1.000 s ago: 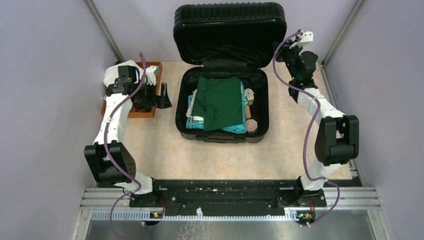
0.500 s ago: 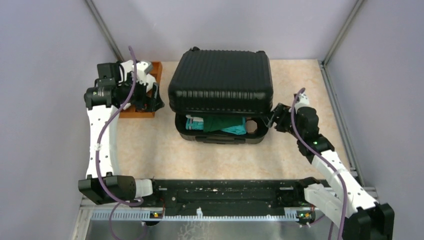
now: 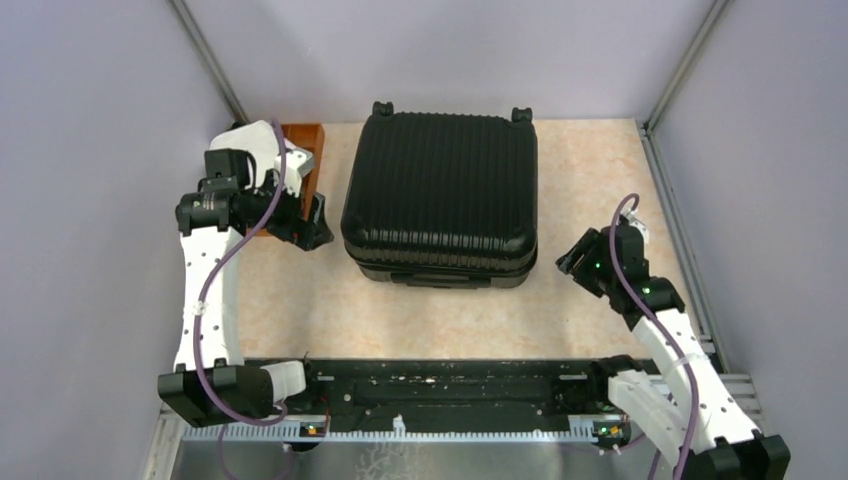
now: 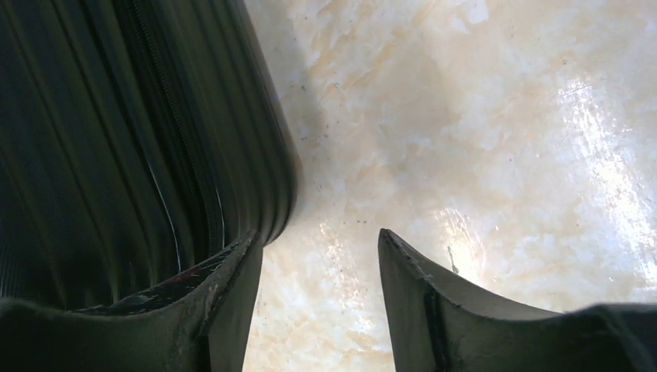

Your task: Pack the luggage

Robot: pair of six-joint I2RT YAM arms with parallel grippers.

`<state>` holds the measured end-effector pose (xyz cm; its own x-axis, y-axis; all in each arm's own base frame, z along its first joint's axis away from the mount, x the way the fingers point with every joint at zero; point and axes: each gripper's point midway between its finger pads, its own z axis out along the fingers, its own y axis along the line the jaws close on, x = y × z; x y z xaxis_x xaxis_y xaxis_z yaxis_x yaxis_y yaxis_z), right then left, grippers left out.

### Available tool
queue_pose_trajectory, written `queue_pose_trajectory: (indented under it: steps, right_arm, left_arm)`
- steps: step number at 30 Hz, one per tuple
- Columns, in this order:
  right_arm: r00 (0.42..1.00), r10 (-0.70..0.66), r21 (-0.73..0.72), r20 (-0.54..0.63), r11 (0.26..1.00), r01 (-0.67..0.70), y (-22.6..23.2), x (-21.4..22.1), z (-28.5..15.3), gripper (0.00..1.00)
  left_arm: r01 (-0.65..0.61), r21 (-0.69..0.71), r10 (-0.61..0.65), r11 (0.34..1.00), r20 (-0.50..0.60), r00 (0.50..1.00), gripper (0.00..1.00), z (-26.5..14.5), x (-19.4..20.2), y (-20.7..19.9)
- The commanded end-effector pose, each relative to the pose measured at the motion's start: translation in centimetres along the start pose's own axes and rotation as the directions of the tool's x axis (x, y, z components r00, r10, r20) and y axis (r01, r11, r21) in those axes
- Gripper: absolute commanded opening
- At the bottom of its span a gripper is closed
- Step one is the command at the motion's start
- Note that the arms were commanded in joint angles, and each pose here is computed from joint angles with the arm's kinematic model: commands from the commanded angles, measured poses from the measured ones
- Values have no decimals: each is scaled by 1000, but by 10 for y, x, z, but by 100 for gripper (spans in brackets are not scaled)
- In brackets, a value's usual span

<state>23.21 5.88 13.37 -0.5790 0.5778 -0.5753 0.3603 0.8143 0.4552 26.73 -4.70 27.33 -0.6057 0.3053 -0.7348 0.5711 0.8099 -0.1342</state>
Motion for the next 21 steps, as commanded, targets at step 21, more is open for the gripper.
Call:
queue_pose_trajectory:
  steps: [21]
  right_arm:
    - [998, -40, -77, -46, 996, 36, 45, -19, 124, 15]
  left_arm:
    - [251, -548, -315, 798, -23, 949, 98, 160, -33, 186]
